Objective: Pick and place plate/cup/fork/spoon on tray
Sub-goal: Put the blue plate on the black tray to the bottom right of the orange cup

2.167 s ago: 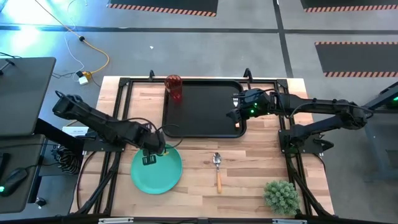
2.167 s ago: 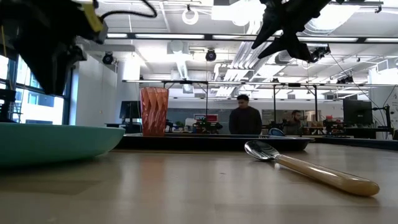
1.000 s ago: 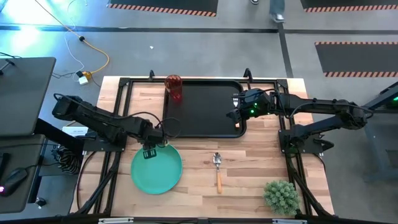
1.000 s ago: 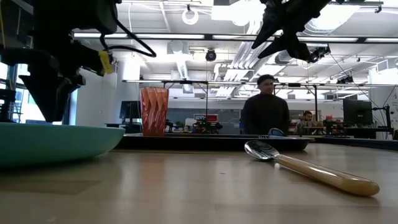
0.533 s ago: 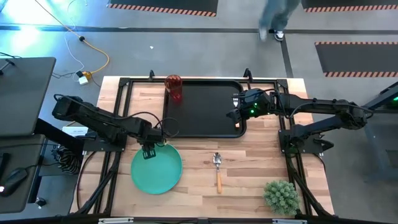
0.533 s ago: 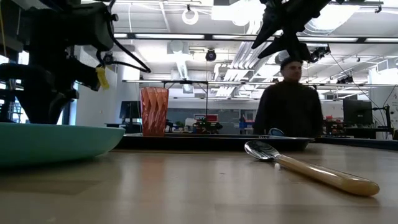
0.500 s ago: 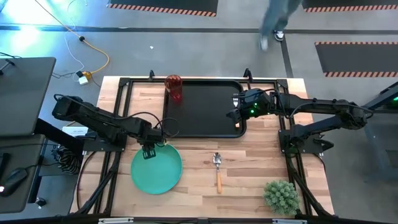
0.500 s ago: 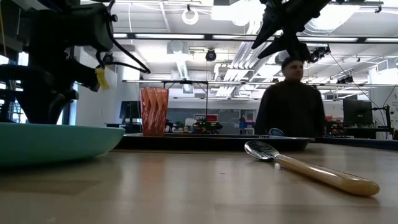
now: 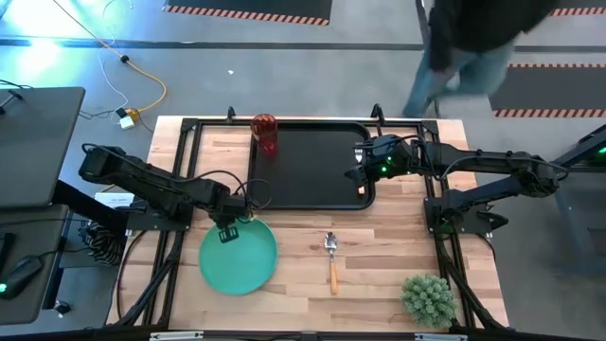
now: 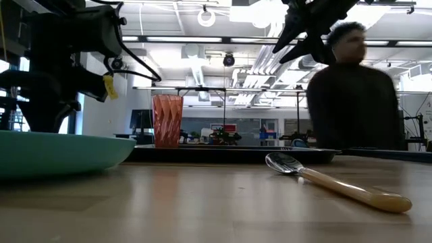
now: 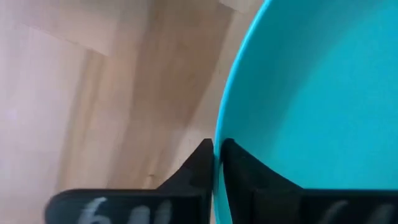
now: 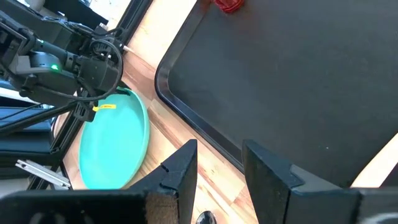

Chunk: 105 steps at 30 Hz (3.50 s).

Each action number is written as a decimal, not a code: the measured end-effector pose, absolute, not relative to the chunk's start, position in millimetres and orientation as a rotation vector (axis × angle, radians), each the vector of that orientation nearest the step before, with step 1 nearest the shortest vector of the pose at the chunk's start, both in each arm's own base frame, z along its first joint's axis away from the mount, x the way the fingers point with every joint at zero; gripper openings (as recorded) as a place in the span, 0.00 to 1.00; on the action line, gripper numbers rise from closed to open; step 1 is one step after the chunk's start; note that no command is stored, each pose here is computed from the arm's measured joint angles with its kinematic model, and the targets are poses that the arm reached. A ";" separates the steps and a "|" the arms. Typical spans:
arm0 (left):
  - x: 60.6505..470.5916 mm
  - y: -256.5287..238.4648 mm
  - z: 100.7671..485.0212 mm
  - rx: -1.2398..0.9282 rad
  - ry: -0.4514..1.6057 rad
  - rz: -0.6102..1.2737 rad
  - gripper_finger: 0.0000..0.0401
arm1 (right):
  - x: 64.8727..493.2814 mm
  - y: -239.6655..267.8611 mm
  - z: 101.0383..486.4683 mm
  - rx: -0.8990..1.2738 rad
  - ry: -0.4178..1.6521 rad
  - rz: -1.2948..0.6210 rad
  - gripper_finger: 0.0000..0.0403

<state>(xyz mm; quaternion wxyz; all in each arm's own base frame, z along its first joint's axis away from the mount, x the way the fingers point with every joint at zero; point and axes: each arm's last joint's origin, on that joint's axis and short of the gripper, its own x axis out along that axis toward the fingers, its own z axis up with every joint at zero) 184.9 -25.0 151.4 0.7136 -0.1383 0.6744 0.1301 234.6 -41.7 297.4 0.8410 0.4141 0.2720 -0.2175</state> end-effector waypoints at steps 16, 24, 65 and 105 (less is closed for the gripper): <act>207.1 -30.4 176.7 -0.459 1.397 0.247 0.00 | 235.3 -41.8 298.3 0.883 0.562 -0.458 0.29; 230.9 -16.0 210.5 -0.542 1.245 0.289 0.00 | 235.3 -41.8 298.3 0.896 0.559 -0.462 0.29; 279.1 87.1 239.6 -0.774 0.626 0.612 0.00 | 229.6 -84.5 307.7 0.890 0.278 -0.785 0.29; 306.0 98.9 242.2 -1.009 0.718 0.957 0.00 | 190.8 -157.4 311.4 0.678 0.332 -0.701 0.29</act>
